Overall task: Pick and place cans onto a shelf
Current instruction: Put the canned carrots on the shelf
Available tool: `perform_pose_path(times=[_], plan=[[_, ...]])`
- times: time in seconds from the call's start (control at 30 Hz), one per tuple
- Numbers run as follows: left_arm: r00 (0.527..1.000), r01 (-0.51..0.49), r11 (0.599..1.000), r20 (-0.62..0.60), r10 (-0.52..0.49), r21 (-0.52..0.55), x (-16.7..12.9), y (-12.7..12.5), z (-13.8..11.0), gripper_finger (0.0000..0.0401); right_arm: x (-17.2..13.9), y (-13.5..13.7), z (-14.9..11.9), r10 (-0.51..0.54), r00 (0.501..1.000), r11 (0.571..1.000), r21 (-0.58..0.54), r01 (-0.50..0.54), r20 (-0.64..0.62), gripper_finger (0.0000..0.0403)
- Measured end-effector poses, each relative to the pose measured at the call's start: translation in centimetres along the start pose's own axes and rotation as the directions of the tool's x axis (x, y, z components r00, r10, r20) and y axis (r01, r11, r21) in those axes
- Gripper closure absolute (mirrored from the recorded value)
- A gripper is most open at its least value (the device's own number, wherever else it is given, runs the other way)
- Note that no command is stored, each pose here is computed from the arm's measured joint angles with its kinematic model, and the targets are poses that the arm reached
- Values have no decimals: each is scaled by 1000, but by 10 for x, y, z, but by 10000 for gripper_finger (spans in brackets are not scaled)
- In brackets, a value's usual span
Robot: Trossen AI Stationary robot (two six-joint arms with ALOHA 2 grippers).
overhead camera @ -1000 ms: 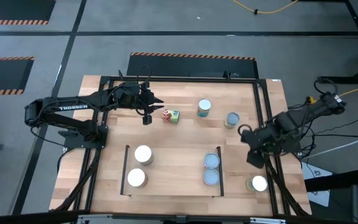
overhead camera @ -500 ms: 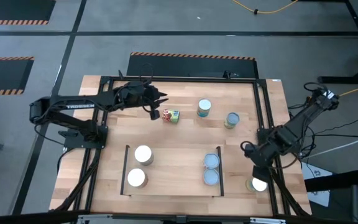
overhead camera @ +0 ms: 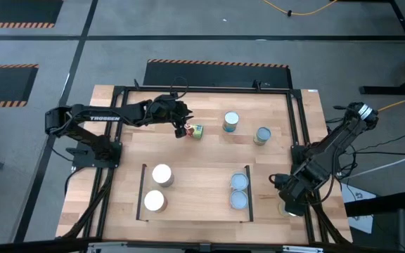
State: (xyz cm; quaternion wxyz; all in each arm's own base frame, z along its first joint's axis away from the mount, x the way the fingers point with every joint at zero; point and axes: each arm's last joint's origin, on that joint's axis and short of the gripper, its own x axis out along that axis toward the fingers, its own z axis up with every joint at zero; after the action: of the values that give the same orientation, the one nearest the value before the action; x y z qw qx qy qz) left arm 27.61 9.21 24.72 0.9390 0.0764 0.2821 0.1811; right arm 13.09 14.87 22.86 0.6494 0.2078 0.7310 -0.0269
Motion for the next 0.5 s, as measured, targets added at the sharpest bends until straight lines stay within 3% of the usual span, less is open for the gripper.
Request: perform_pose_path(times=[0.37, 0.5], plan=[[1000, -4, 1000, 20, 4, -3, 1, 0, 2, 318, 12, 4, 4, -55, 998, 998, -2, 55, -28, 138], [1000, -4, 1000, 20, 4, -3, 1, 0, 2, 318, 14, 6, 5, -58, 998, 998, -38, 57, -36, 162]])
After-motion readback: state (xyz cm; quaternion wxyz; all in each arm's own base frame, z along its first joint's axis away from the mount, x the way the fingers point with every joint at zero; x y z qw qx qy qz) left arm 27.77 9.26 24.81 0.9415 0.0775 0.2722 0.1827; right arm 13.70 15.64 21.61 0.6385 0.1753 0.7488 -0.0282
